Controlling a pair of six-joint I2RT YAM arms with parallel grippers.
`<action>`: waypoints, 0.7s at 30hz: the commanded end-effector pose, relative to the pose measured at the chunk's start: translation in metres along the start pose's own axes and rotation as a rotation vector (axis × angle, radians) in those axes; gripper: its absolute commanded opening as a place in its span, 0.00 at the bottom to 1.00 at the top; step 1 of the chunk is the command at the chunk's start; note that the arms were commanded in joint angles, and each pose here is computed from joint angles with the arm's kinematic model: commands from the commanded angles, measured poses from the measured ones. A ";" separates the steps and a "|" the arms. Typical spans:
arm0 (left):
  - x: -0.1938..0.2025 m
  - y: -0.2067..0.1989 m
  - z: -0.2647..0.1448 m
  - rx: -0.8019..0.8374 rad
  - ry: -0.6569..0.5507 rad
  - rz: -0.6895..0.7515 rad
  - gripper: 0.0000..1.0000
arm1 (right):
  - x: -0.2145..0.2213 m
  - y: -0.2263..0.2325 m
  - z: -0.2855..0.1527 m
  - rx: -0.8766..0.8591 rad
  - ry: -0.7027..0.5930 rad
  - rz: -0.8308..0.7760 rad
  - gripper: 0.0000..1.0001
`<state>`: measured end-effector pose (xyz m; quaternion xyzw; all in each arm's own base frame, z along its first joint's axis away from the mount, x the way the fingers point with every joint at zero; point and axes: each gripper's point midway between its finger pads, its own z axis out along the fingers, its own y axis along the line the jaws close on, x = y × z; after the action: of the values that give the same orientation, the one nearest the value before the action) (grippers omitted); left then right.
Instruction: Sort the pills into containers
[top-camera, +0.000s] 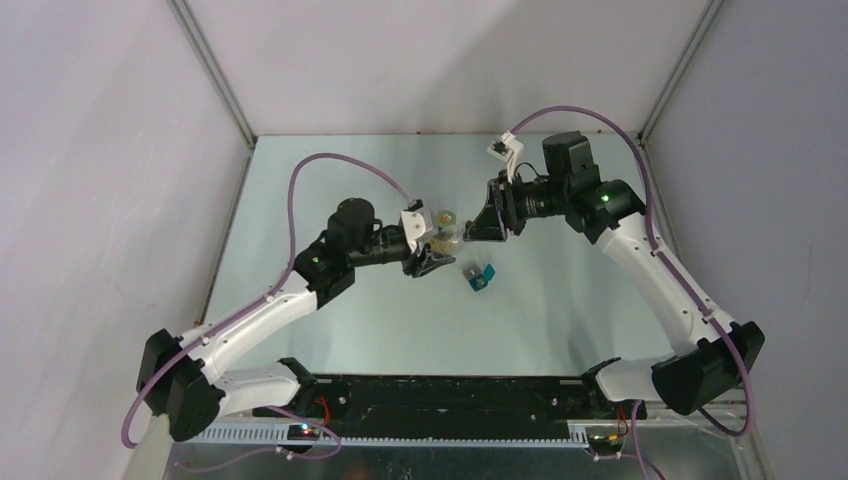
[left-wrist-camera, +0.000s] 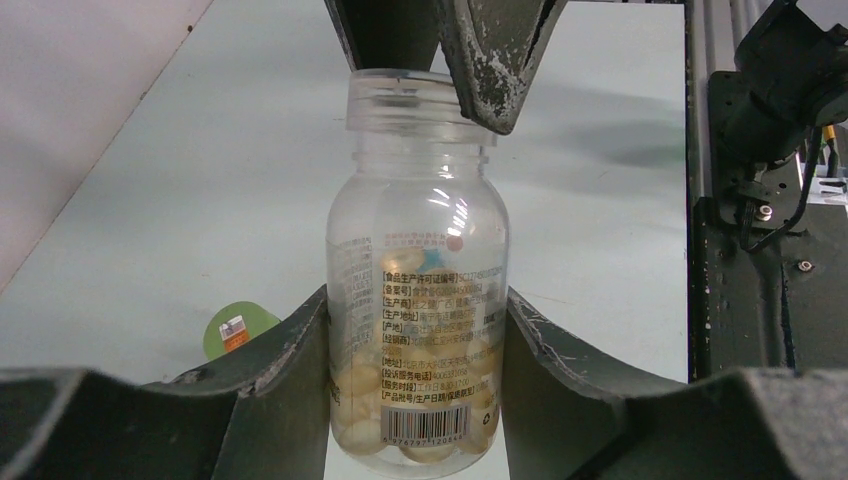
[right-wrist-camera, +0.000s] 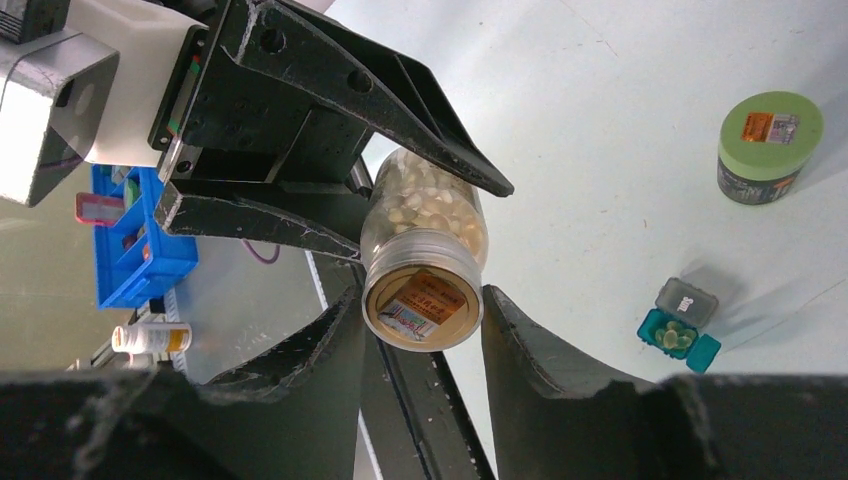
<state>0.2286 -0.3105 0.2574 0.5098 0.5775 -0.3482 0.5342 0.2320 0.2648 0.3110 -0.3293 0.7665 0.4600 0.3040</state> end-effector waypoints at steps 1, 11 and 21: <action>-0.055 0.012 -0.004 -0.038 -0.158 0.108 0.00 | 0.010 0.000 0.002 -0.008 0.049 0.014 0.42; -0.047 0.008 0.002 -0.007 -0.120 0.167 0.00 | 0.014 -0.003 0.016 0.004 0.108 0.034 0.43; -0.043 0.011 0.000 -0.041 -0.112 0.252 0.00 | 0.022 0.001 0.019 -0.041 0.181 0.076 0.40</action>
<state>0.2334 -0.3039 0.2377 0.5462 0.5775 -0.3017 0.5264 0.2352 0.2728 0.2856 -0.3294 0.7990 0.4454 0.2337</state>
